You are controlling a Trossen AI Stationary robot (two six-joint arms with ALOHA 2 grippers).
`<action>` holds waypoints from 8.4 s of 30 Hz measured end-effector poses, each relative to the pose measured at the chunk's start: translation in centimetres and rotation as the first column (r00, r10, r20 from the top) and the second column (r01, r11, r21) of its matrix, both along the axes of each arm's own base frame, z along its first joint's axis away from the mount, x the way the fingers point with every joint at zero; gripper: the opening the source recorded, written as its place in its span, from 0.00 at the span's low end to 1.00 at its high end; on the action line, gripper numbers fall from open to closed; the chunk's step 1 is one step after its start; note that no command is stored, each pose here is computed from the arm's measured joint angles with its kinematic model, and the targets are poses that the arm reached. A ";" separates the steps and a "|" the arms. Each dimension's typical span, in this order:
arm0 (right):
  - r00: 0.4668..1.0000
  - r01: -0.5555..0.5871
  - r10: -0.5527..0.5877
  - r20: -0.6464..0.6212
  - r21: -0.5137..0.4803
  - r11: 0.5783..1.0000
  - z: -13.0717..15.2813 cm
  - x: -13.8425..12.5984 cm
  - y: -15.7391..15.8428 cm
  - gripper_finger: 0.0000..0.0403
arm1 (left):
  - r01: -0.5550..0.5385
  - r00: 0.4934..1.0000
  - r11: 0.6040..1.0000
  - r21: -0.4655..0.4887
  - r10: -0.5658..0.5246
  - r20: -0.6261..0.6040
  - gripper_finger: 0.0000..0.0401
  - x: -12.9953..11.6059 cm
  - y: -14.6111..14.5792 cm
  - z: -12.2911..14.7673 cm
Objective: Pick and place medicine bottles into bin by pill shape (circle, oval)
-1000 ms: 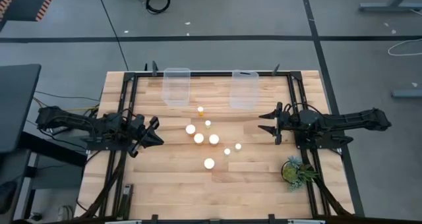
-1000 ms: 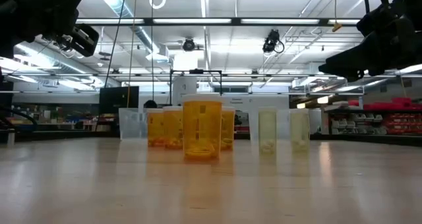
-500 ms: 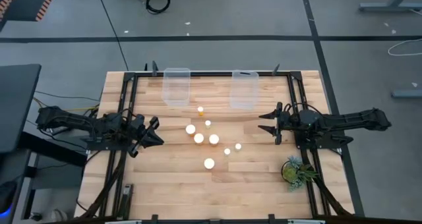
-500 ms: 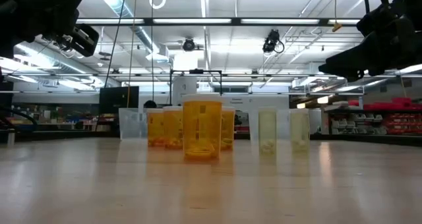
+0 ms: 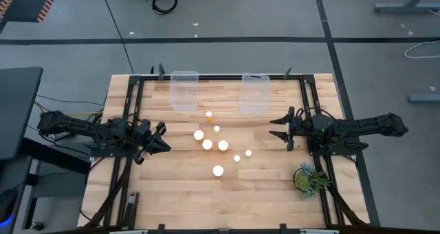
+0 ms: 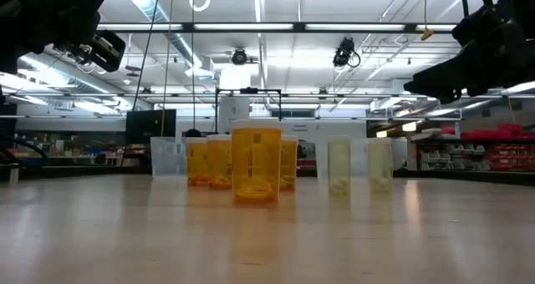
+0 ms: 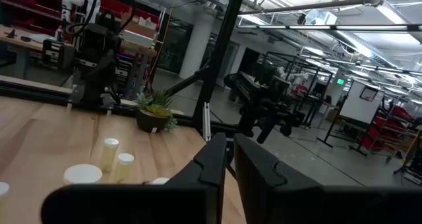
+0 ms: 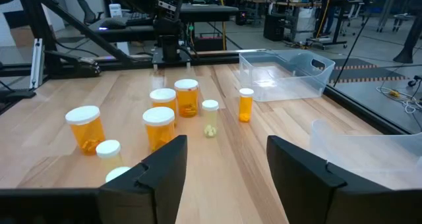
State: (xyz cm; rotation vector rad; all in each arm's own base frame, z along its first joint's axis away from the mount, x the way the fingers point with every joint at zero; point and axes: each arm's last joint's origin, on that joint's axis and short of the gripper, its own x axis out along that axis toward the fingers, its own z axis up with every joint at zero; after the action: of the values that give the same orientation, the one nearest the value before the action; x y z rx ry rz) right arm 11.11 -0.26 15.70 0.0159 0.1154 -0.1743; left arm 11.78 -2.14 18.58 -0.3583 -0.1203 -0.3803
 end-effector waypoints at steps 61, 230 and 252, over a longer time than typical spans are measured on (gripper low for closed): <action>1.000 0.000 0.000 0.000 0.000 1.000 0.0 0.0 0.0 0.54 | -0.492 0.846 0.840 0.229 0.523 -0.101 0.05 5.7 0.8 4.1; 0.999 0.000 0.000 -0.042 -0.001 1.000 -0.4 0.1 0.0 0.54 | 0.120 0.000 0.812 0.571 0.575 -0.818 0.81 22.4 2.6 -1.7; 0.999 0.000 0.000 -0.043 -0.001 1.000 -0.4 0.1 0.0 0.54 | 0.179 0.001 0.801 0.572 0.581 -0.814 0.55 22.2 2.6 -1.6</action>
State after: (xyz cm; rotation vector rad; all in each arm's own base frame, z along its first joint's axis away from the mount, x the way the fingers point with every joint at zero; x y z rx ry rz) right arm 11.21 -0.26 15.30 0.0109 0.1577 -0.1744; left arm 33.94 0.43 16.99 0.0649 1.4236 0.2888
